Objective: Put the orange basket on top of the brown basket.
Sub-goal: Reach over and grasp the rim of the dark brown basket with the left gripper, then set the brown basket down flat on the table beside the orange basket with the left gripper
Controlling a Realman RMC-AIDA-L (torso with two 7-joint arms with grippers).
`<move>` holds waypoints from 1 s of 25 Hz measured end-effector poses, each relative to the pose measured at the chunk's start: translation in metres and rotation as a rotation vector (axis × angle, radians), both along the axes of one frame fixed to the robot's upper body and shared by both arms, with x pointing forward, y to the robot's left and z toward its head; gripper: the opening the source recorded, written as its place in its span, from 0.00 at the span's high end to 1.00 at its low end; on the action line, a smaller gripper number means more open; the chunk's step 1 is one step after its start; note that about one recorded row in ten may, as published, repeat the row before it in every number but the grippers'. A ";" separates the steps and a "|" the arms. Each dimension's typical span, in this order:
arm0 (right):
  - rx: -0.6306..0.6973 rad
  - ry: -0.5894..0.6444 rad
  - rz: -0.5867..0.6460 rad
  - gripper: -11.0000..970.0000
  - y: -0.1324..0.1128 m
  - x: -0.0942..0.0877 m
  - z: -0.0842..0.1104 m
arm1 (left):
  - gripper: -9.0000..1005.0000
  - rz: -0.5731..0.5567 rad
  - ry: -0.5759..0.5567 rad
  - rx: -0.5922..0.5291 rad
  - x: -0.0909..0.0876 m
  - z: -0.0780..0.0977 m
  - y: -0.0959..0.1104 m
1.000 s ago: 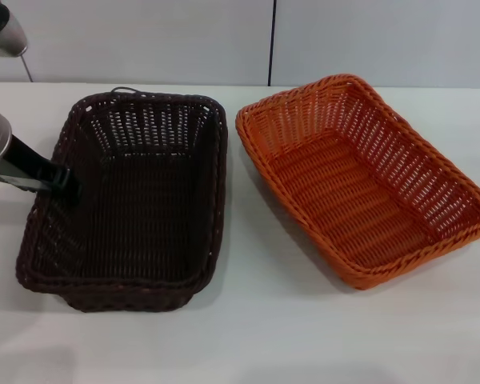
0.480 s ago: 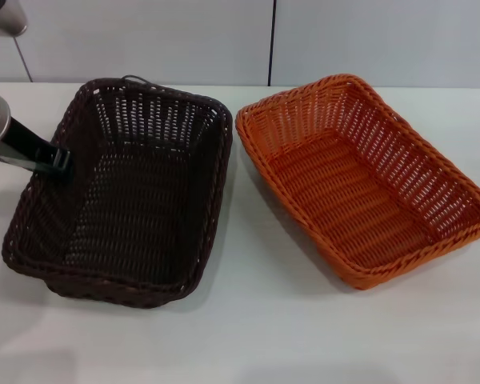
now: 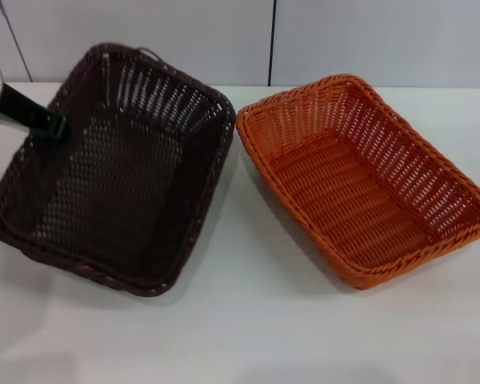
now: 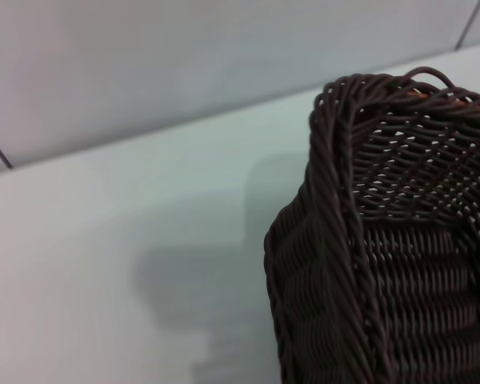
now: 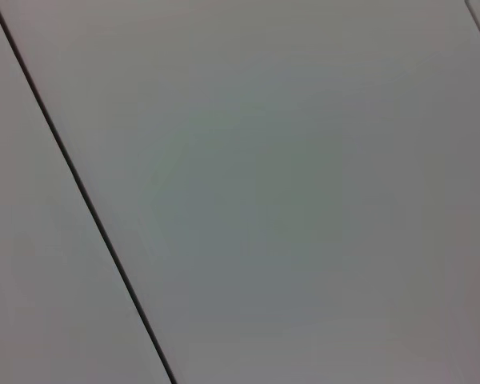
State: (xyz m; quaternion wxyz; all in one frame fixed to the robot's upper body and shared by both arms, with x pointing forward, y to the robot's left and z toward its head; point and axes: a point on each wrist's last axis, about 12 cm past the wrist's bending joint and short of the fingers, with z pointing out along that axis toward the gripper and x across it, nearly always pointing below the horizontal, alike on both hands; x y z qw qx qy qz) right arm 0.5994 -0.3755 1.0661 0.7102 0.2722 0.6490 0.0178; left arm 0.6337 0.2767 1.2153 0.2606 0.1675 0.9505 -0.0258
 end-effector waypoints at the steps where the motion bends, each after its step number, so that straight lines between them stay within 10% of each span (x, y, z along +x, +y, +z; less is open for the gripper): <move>1: 0.000 0.000 -0.002 0.37 -0.001 0.000 0.000 | 0.83 -0.002 -0.023 0.001 -0.001 0.005 0.001; 25: -0.009 0.003 -0.011 0.37 -0.007 -0.003 0.000 | 0.83 -0.422 0.024 0.106 -0.024 0.048 -0.014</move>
